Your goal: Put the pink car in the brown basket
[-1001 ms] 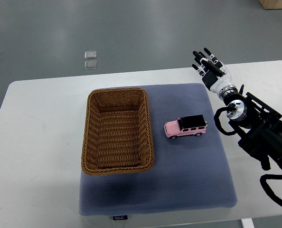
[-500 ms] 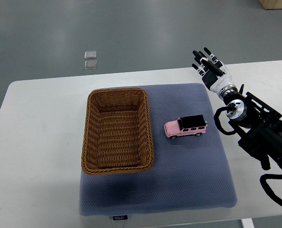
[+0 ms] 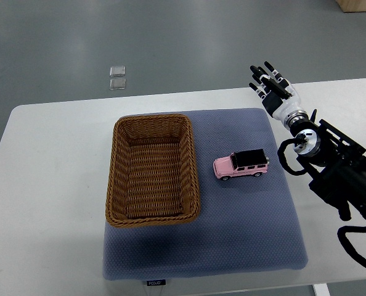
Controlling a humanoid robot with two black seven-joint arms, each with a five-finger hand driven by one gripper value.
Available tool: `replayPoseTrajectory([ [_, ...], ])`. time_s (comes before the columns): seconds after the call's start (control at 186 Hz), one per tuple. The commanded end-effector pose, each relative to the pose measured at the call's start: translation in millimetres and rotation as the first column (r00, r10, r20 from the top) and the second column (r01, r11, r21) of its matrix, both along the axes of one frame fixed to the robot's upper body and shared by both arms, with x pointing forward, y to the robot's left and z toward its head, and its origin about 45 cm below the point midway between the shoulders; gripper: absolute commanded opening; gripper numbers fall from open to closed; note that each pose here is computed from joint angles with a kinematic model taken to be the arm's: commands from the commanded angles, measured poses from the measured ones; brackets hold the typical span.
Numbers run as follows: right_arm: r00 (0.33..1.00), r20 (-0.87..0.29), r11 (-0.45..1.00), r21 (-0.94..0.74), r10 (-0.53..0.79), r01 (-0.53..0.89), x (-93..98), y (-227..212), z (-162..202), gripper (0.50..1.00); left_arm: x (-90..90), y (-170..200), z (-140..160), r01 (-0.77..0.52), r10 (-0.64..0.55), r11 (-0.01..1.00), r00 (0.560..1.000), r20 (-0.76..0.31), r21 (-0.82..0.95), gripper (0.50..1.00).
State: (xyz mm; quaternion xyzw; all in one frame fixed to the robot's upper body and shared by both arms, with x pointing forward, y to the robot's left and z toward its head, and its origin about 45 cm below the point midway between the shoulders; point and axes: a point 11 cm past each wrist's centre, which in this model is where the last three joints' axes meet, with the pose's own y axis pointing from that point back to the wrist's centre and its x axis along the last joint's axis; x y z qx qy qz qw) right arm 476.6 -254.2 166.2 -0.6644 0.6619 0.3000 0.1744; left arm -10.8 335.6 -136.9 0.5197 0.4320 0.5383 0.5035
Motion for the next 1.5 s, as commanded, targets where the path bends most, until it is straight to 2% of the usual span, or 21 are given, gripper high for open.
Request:
replayPoseTrajectory([
  [0.0, 1.0, -0.001, 1.0, -0.001, -0.001, 0.001, -0.1, -0.1, -0.2, 0.909, 0.1, -0.4, 0.0, 0.001, -0.001, 1.0, 1.0, 0.001, -0.001, 1.0],
  [0.425, 0.999, 0.03, 1.0, -0.017, 0.013, -0.012, 1.7, -3.8, 13.3, 0.909, 0.0, -0.3, 0.0, -0.001, 0.001, 1.0, 1.0, 0.0, -0.001, 1.0],
  [0.576, 0.997, 0.076, 0.992, -0.124, 0.015, -0.005, 6.3, -11.0, 45.7, 0.909, 1.1, -0.3, 0.0, 0.0, 0.0, 1.0, 1.0, 0.003, -0.001, 1.0],
  [0.78, 0.974, 0.144, 0.908, -0.406, 0.173, -0.101, 10.4, -3.9, 82.2, 0.909, 1.0, -0.3, 0.0, 0.0, 0.0, 1.0, 1.0, 0.003, -0.001, 1.0],
  [0.855, 0.951, 0.139, 0.82, -0.55, 0.277, -0.159, 9.2, -0.8, 91.9, 0.909, 0.9, -0.3, 0.0, 0.0, 0.0, 1.0, 1.0, 0.001, -0.001, 1.0],
  [0.984, 0.869, 0.106, 0.615, -0.748, 0.483, -0.251, 1.1, 19.3, 119.0, 0.909, 0.9, -0.3, 0.0, 0.0, 0.0, 1.0, 1.0, 0.001, -0.001, 1.0],
  [1.14, 0.714, -0.027, 0.295, -0.899, 0.7, -0.324, -23.7, 46.0, 139.7, 0.909, 0.9, -0.3, 0.0, 0.0, 0.0, 1.0, 1.0, 0.001, -0.001, 1.0],
  [1.173, 0.665, -0.087, 0.189, -0.924, 0.742, -0.331, -32.3, 52.2, 142.3, 0.909, 0.9, -0.3, 0.0, 0.0, 0.0, 1.0, 1.0, 0.001, -0.001, 1.0],
  [1.318, 0.56, -0.31, -0.131, -0.932, 0.768, -0.336, -51.9, 61.8, 137.9, 0.907, 1.1, -0.3, 0.0, -0.001, 0.001, 1.0, 1.0, 0.003, -0.001, 1.0],
  [1.496, 0.513, -0.488, -0.324, -0.867, 0.706, -0.379, -63.9, 52.0, 119.4, 0.905, 0.9, -0.3, 0.0, 0.0, 0.0, 1.0, 1.0, 0.001, -0.001, 1.0],
])
